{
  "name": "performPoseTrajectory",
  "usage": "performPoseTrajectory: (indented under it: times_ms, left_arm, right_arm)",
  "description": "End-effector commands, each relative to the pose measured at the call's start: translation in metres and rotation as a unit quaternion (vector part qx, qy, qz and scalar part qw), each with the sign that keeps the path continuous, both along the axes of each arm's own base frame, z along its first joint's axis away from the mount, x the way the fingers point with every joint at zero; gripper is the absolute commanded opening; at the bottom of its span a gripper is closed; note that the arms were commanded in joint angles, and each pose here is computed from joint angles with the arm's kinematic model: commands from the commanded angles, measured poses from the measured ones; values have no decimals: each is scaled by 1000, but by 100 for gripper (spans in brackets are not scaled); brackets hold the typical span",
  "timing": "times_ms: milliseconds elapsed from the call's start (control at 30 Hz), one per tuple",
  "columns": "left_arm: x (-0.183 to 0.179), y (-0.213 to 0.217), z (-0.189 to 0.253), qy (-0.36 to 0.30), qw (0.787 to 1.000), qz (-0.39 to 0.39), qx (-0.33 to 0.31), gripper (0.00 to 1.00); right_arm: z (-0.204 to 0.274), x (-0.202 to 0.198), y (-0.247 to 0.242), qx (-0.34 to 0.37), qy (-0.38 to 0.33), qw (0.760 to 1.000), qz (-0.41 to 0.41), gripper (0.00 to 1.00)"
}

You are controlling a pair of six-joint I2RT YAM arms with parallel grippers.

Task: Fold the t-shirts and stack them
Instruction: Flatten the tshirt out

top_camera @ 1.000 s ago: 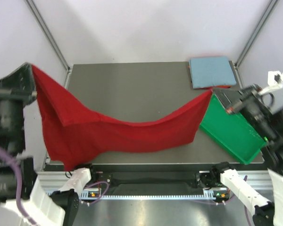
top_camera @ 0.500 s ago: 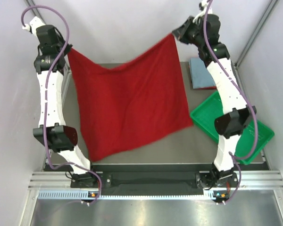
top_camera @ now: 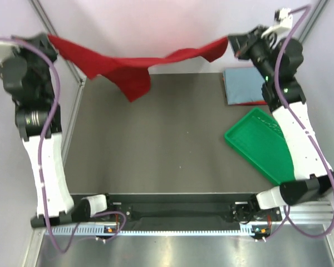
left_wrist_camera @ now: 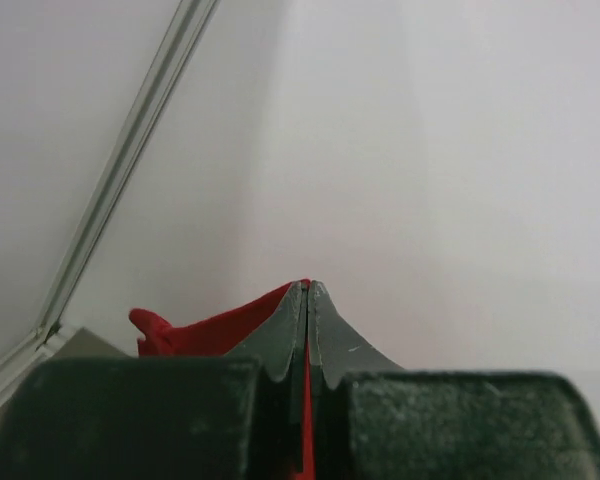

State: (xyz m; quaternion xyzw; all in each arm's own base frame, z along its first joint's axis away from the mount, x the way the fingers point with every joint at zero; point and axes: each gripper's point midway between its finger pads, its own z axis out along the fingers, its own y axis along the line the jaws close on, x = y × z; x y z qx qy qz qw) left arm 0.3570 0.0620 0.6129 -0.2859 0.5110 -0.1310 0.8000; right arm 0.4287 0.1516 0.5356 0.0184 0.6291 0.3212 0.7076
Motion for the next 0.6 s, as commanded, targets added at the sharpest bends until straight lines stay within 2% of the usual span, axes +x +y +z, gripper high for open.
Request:
performPoseTrajectory:
  times_ms: [0,33,67,100,133,200,233,300,333,467,567]
  left_arm:
    - [0,-6,-49,38,999,-17,-3,0]
    - [-2,-8,-67,57,998,-22,-3,0]
    - [-22,-11,-78,64,998,-25,-4,0]
    - [-19,-12,-119,110,994,-26,-16,0]
    - [-25,-13,-138,132,991,-27,-21,0]
    - [-45,-19,-185,191,981,-26,-34,0]
    - [-50,-22,-200,211,976,-28,-38,0]
    - [-70,-30,-248,272,960,-34,-57,0]
    - [-76,-30,-262,289,955,-32,-66,0]
    - [-118,-20,-342,368,923,23,-114,0]
    - [-140,-13,-381,405,900,63,-147,0]
  right_arm:
    - [-77,1,9,-29,47,998,29,0]
    - [-83,-12,10,-31,47,998,38,0]
    - [-99,-17,11,-34,60,997,40,0]
    - [-143,-19,10,-44,103,993,42,0]
    - [-150,-31,10,-44,106,992,44,0]
    - [-205,-44,7,-58,168,983,44,0]
    - [-214,-55,6,-64,176,981,47,0]
    - [-267,-74,1,-83,243,966,45,0]
    - [-277,-84,-3,-86,257,962,36,0]
    - [-365,-133,-24,-115,386,915,14,0]
    - [-390,-153,-29,-116,416,902,16,0]
